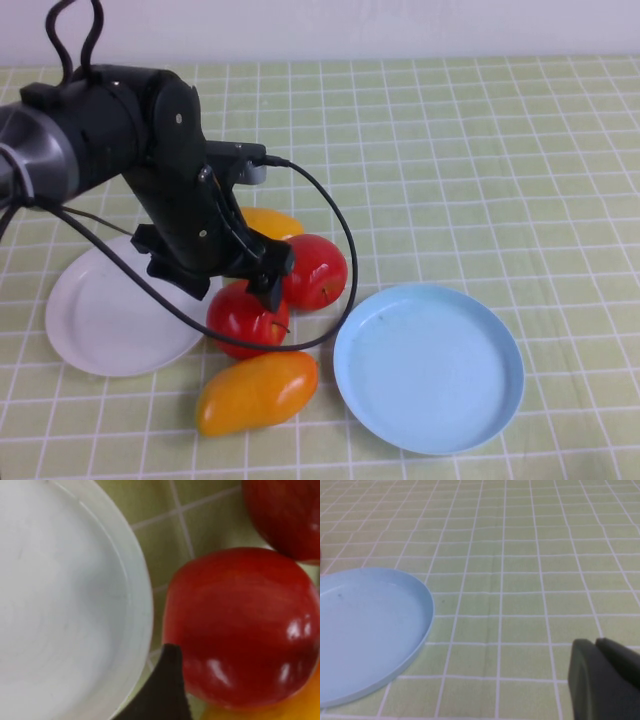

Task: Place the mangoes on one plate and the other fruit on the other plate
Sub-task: Put one type of fruit in the left plate

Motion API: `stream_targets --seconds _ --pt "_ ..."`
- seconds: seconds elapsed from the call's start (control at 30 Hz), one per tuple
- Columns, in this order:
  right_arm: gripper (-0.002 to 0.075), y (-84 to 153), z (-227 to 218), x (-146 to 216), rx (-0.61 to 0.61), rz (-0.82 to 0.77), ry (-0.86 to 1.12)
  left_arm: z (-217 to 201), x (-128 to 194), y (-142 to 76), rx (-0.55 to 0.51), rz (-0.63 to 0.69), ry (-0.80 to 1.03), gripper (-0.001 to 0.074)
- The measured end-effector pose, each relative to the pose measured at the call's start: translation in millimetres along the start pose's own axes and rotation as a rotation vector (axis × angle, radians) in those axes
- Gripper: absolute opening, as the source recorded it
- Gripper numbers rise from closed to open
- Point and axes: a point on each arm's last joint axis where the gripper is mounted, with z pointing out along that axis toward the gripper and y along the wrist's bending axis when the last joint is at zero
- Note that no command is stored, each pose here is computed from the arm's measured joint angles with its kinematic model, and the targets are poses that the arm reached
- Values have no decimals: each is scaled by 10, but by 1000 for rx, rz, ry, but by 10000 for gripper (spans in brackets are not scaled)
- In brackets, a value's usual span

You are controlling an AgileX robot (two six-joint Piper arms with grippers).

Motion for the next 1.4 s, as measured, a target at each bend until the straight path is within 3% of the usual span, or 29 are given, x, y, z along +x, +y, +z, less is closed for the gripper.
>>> stream_targets --seconds 0.9,1.1,1.4 --pt "-16 0 0 0 0 0 0 253 -64 51 13 -1 39 649" --pt "-16 0 0 0 0 0 0 254 -72 51 13 -1 30 565" --pt "-17 0 0 0 0 0 0 254 -72 51 13 -1 30 561"
